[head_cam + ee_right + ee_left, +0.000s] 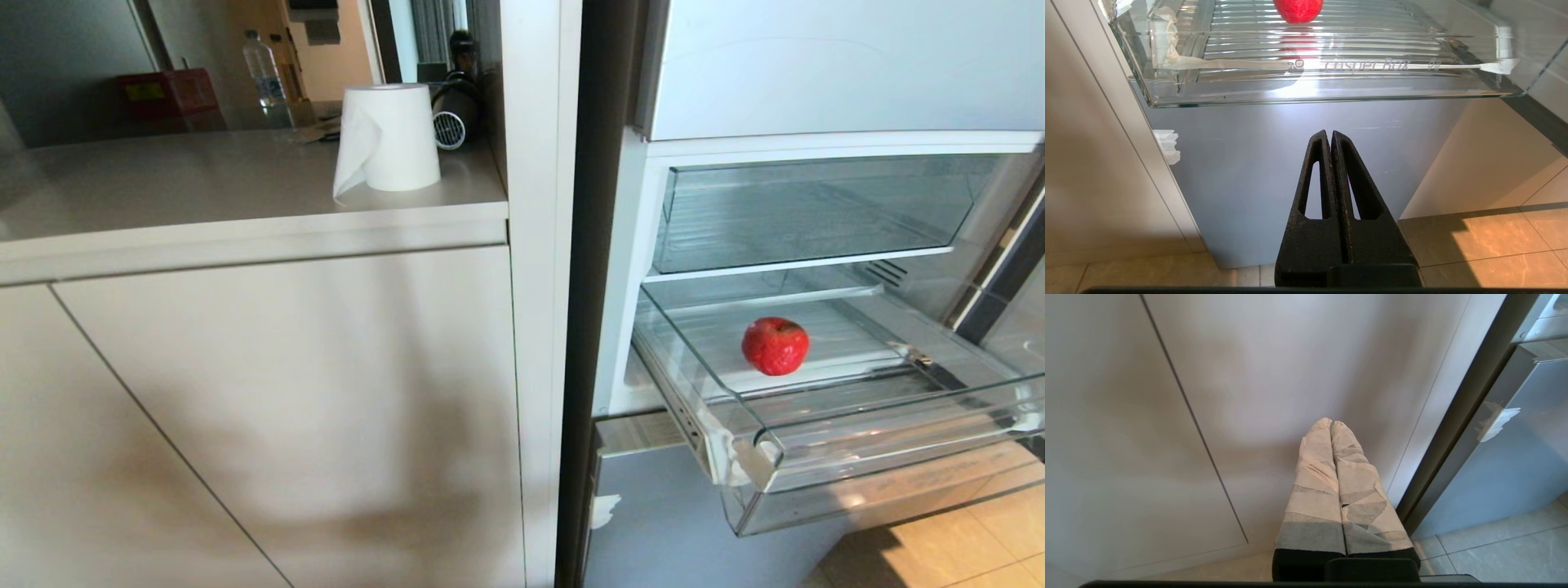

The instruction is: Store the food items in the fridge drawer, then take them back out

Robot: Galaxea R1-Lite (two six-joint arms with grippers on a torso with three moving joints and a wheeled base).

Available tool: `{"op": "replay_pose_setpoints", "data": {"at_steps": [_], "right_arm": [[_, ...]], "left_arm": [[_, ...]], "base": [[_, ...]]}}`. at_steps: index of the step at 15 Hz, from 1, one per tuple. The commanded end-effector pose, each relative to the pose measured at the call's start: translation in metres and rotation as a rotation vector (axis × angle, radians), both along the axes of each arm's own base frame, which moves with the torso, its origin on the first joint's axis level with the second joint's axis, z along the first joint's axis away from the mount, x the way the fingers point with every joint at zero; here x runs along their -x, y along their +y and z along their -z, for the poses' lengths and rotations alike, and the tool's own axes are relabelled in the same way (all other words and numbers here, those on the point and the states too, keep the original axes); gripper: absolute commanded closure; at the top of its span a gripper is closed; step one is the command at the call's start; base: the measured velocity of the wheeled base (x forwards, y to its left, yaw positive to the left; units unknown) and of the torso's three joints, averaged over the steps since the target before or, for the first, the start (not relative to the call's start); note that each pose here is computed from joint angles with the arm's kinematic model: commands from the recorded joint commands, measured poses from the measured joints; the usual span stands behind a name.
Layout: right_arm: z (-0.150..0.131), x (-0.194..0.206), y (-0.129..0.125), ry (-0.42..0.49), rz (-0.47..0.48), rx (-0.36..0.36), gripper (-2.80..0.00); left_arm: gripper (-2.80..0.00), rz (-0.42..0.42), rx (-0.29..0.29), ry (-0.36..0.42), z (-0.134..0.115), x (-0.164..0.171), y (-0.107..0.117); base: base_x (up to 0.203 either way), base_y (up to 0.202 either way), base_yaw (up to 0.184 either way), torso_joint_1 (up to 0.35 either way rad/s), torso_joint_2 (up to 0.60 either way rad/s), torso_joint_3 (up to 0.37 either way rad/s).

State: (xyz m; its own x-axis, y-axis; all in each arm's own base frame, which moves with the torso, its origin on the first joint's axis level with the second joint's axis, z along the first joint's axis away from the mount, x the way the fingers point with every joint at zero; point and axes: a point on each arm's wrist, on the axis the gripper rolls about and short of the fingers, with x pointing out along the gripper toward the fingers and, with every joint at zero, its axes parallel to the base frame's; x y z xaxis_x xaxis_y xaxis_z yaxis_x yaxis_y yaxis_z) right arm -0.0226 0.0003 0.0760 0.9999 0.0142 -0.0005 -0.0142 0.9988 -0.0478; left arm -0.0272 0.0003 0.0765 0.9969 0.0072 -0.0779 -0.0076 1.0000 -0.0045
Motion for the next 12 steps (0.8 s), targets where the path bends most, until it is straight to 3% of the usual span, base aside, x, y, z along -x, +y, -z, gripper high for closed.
{"op": "replay_pose_setpoints", "data": {"at_steps": [1,3,12], "right_arm": [[0.0003,0.0003,0.0001,-0.002,-0.003,0.004,0.0],[0.0003,0.0003,0.0001,-0.002,-0.004,0.002,0.0],[0.0002,0.0003,0.0001,-0.004,-0.004,0.004,0.0]], "left_arm": [[0.0,0.0,0.001,0.0,0.0,0.0001,0.0],[0.0,0.0,0.001,0.0,0.0,0.0001,0.0],[0.0,0.0,0.001,0.0,0.0,0.0001,0.0]], "base": [[0.0,0.0,0.0,0.0,0.0,0.0],[0.001,0.0,-0.053,0.005,0.0,-0.001],[-0.001,0.008,-0.173,0.003,0.01,0.004]]}}
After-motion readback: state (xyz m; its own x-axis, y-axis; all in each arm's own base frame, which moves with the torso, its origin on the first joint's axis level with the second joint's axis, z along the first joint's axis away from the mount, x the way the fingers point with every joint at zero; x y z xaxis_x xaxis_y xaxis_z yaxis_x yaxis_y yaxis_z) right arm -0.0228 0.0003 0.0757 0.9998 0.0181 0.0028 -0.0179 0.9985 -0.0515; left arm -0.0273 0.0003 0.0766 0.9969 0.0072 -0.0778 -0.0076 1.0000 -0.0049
